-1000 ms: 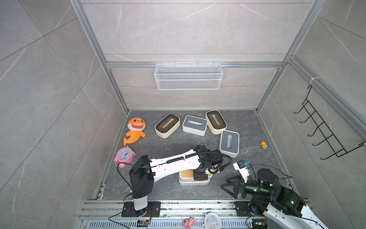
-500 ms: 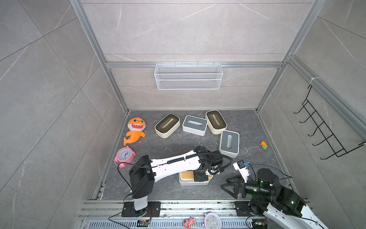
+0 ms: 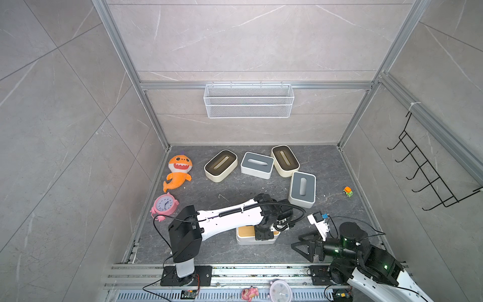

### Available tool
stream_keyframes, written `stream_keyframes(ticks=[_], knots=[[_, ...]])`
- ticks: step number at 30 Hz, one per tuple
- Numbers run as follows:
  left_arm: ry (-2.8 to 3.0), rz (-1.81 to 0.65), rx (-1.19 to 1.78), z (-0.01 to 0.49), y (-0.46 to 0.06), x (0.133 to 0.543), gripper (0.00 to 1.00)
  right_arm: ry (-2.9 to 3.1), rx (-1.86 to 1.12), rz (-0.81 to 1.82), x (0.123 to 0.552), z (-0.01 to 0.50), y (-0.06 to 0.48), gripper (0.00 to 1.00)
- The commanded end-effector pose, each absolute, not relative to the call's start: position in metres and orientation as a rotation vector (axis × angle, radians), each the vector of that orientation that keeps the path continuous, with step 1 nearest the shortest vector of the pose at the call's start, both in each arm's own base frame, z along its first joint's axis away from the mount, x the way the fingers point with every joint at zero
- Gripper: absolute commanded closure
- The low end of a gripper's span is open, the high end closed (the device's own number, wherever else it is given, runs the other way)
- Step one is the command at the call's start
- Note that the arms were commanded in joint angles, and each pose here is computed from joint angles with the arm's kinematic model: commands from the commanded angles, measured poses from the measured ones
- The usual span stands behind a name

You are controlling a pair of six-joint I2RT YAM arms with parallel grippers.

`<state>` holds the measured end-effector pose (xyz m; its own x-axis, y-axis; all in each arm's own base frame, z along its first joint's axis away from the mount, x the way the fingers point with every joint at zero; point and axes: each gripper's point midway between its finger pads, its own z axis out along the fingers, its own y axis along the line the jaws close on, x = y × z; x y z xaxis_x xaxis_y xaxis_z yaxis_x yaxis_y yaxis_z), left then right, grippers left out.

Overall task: Stack the tissue boxes
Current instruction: Adjust the tissue box on the tissue box.

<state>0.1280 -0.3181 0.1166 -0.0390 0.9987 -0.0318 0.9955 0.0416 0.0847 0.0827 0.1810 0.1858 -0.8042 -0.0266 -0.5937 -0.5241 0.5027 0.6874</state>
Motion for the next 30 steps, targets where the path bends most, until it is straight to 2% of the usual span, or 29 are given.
stream_keyframes(ticks=[1, 30], knots=[[2.166, 0.045, 2.101, 0.1392, -0.3133, 0.1268, 0.58, 2.232, -0.468, 1.260, 0.0821, 0.1817, 0.1808, 0.00], [2.125, 0.099, 2.152, 0.1346, -0.3091, 0.1299, 0.58, 2.228, -0.467, 1.258, 0.0821, 0.1817, 0.1803, 0.00]])
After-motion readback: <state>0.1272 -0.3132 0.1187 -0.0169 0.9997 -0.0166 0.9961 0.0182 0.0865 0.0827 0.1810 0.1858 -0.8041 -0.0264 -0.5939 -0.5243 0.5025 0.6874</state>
